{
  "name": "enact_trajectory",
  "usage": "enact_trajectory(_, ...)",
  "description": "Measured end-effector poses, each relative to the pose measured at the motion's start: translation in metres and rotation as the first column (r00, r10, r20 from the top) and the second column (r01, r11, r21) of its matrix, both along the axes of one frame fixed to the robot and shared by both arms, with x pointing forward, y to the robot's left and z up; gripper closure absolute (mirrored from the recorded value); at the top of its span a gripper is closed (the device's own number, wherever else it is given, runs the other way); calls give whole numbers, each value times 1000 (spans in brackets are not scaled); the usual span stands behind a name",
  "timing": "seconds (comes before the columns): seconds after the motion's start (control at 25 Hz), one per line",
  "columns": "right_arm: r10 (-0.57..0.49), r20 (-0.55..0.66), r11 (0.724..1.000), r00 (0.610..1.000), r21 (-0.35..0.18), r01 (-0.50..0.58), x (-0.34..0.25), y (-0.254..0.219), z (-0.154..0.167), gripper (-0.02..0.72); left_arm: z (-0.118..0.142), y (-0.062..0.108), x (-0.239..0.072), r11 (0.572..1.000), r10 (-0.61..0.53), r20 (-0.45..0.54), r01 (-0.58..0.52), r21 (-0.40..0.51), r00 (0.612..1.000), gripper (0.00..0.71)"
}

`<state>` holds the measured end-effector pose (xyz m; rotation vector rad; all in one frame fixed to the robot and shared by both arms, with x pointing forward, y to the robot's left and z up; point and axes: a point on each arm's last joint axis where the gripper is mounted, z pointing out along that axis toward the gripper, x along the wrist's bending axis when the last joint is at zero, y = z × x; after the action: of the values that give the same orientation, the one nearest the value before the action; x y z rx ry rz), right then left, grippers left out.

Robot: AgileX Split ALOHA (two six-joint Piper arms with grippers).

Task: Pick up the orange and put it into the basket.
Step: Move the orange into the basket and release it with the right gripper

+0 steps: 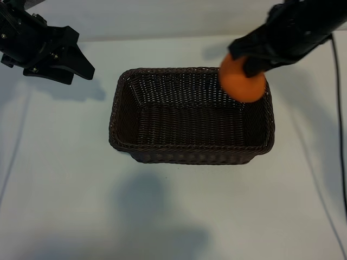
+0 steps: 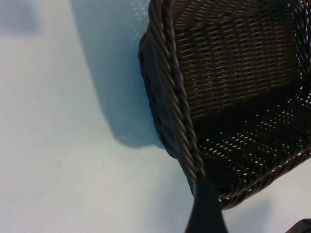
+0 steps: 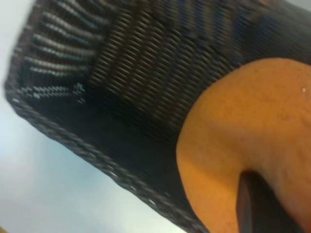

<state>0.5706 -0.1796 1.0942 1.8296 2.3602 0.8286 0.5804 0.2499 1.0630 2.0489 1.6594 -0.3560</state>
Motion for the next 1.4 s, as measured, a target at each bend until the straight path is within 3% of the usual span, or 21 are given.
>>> enact_trajectory(0.52,14,84,997,996,75,-21,-5,37,6,634,1,-2,0,1000,5,0,-5,-23,1000,163)
enact_trajectory(0.72,7,73,997,997,79,-13,0,40,-2,634,1,-2,0,1000,4,0,-4,-24,1000,163)
enact_trajectory(1.0,14,9,999,1000,45,-15,17,46,-37,634,1,-2,0,1000,4,0,-4,-24,1000,163)
enact_trajectory(1.4,87,-70,993,994,-76,-93,35,49,-91,634,1,-2,0,1000,4,1,-4,-25,1000,163)
